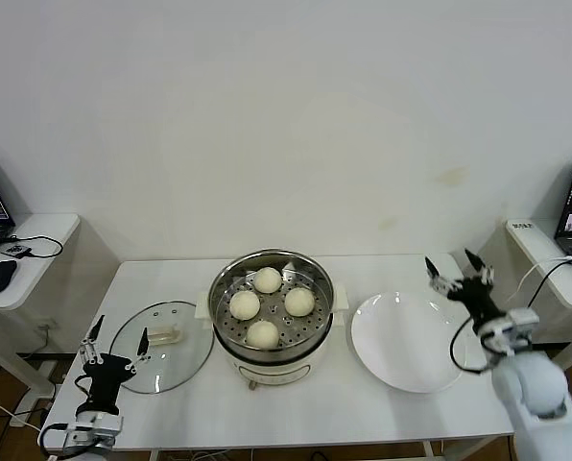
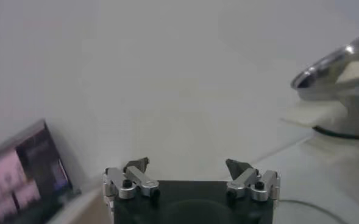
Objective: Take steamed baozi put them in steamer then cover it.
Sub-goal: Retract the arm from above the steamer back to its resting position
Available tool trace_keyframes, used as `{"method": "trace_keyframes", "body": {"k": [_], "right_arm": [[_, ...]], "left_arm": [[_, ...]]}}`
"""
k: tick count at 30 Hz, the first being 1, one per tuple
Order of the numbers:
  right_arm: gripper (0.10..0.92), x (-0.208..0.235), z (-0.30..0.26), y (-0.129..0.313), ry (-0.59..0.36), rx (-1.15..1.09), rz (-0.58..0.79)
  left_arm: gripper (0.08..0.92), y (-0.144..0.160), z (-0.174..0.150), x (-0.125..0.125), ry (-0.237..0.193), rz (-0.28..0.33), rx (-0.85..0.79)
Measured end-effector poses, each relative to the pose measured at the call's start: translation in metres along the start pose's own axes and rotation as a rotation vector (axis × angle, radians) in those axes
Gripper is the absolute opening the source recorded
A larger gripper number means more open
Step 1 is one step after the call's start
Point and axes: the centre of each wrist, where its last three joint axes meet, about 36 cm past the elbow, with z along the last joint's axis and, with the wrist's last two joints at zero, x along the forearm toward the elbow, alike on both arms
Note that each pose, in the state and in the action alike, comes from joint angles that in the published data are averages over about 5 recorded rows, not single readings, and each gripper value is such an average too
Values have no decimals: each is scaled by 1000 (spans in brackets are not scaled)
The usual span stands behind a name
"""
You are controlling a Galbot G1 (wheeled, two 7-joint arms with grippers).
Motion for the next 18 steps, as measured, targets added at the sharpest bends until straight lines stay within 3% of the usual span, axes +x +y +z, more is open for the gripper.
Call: {"method": "trace_keyframes", "body": {"k": [10, 14, 18], "right_arm": [[823, 47, 37, 11, 49, -37, 99], [823, 61, 44, 14, 61, -36, 121], [823, 72, 49, 15, 71, -30, 142]], "left_arm": [[823, -17, 24, -10, -95, 67, -467], [823, -33, 30, -14, -98, 85, -607], [823, -51, 35, -19, -73, 101, -705]]}}
